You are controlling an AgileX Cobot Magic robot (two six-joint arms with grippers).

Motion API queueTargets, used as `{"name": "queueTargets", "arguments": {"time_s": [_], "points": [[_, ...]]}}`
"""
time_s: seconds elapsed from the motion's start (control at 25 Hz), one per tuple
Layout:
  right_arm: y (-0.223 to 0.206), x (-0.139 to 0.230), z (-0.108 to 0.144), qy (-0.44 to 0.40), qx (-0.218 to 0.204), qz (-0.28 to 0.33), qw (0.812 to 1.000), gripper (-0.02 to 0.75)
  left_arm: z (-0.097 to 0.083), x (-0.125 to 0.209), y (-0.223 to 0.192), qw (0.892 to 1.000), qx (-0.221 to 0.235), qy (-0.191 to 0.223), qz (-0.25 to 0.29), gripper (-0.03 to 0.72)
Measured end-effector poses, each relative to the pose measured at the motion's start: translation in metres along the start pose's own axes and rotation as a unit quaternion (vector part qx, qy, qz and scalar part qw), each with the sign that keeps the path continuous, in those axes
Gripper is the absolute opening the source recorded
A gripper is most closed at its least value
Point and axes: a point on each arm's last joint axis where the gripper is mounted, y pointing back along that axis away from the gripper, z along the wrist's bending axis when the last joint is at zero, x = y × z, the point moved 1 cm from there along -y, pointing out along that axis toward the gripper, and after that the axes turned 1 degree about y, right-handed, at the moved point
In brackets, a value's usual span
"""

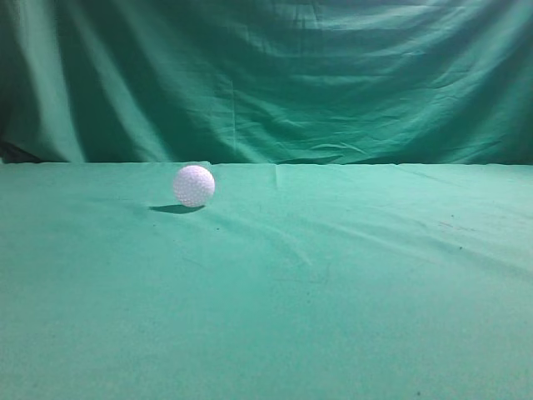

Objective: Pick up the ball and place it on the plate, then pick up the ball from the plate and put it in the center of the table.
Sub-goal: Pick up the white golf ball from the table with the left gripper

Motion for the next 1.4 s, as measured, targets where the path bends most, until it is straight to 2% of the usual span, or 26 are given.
{"name": "queueTargets", "arguments": {"time_s": [1.0, 1.08, 1.2, 1.4], "points": [[0.000, 0.000, 0.000, 0.001, 0.000, 0.000, 1.000, 0.000, 0.001, -0.001, 0.000, 1.000, -0.003, -0.009, -0.006, 0.000], [0.000, 0.000, 0.000, 0.001, 0.000, 0.000, 1.000, 0.000, 0.000, -0.005, 0.000, 1.000, 0.000, 0.003, -0.024, 0.000], [0.000, 0.000, 0.000, 0.001, 0.000, 0.000, 1.000, 0.000, 0.000, -0.017, 0.001, 0.996, 0.003, 0.021, -0.085, 0.000], [0.000, -0.004, 0.000, -0.015, -0.001, -0.021, 1.000, 0.000, 0.002, -0.036, 0.007, 0.982, 0.002, 0.052, -0.184, 0.000]]}}
